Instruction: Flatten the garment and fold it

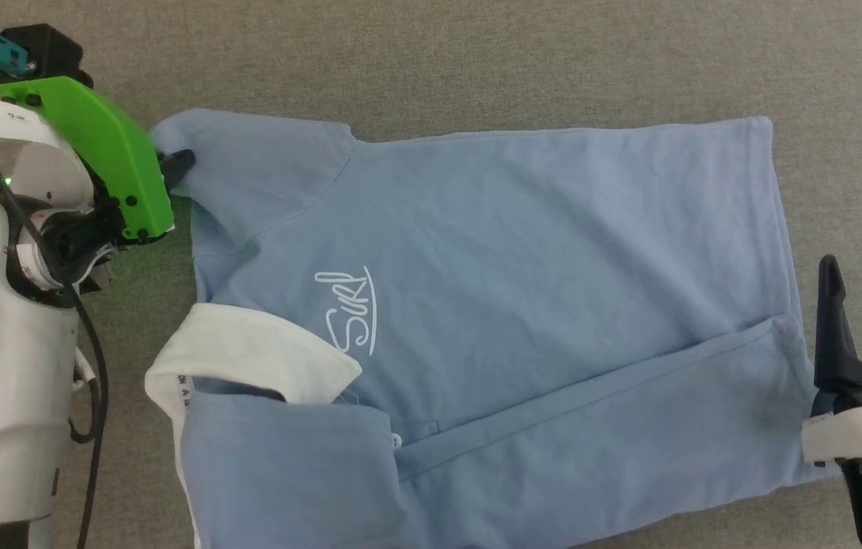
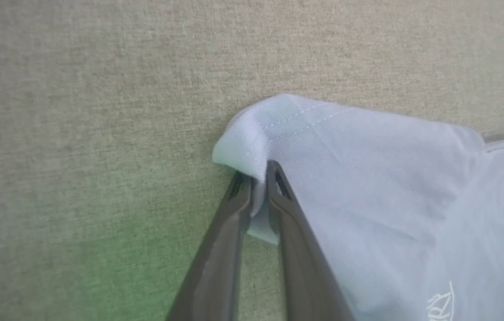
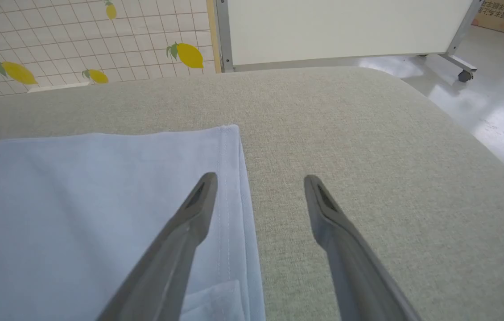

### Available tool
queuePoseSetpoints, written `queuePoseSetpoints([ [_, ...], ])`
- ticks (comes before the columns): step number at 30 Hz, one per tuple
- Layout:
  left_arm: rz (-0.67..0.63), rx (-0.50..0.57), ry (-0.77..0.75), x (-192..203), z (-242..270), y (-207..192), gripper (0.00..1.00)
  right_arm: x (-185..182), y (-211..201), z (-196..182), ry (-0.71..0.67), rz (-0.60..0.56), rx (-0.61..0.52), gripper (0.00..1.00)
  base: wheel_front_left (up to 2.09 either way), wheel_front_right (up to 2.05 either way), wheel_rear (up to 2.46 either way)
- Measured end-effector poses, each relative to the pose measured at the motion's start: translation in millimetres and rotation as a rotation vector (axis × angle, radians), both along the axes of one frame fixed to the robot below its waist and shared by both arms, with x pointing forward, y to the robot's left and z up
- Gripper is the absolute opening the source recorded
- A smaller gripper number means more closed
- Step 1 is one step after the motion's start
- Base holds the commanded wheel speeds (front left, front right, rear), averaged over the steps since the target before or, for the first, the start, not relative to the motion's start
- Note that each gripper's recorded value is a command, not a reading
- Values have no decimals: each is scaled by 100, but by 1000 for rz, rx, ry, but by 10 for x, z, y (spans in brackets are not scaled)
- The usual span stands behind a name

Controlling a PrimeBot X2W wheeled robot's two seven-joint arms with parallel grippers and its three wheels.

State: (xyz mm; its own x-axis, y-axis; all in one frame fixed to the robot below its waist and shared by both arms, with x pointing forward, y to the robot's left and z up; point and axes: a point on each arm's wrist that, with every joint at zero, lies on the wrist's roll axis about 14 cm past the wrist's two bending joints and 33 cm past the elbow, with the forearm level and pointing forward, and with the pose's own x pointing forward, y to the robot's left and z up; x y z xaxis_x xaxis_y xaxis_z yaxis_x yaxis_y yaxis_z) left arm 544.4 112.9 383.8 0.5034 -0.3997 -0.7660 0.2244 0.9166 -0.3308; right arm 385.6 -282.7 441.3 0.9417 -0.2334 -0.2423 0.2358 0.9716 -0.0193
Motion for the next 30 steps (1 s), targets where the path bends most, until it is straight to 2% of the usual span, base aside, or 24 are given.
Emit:
queuePoseSetpoints([
  [6, -3, -11, -52, 6, 87, -22, 0, 389, 34, 468, -106, 66, -62, 100, 0, 0, 0],
  [7, -15, -15, -106, 6, 176, -28, 0, 808, 1, 842, -105, 149, -76, 100, 0, 0, 0],
  [9, -18, -19, -118, -1, 192, -31, 0, 957, -6, 850, -53, 161, -32, 100, 0, 0, 0],
  [12, -20, -19, -123, -7, 189, -18, 0, 1112, -88, 695, 91, 153, 28, 100, 0, 0, 0],
  [17, -23, -21, -128, 20, 158, -11, 0, 1117, -171, 127, 418, 119, 121, 100, 0, 0, 0],
  [25, -7, -16, -119, 77, 54, 59, 0, 1156, -24, -363, 597, 136, 153, 100, 0, 0, 0],
  [26, -5, -15, -118, 84, 44, 69, 0, 1144, -7, -435, 620, 137, 158, 76, 0, 0, 0],
  [27, -4, -14, -118, 90, 35, 78, 0, 1130, 11, -501, 643, 138, 166, 42, 0, 0, 0],
  [28, -2, -13, -117, 96, 25, 86, 0, 1121, 34, -556, 662, 141, 173, 24, 0, 0, 0],
  [29, -1, -13, -116, 100, 19, 91, 0, 1122, 49, -585, 669, 145, 173, 0, 0, 0, 0],
  [30, 0, -12, -117, 109, 15, 96, 0, 1128, 63, -611, 677, 148, 171, 0, 0, 0, 0],
])
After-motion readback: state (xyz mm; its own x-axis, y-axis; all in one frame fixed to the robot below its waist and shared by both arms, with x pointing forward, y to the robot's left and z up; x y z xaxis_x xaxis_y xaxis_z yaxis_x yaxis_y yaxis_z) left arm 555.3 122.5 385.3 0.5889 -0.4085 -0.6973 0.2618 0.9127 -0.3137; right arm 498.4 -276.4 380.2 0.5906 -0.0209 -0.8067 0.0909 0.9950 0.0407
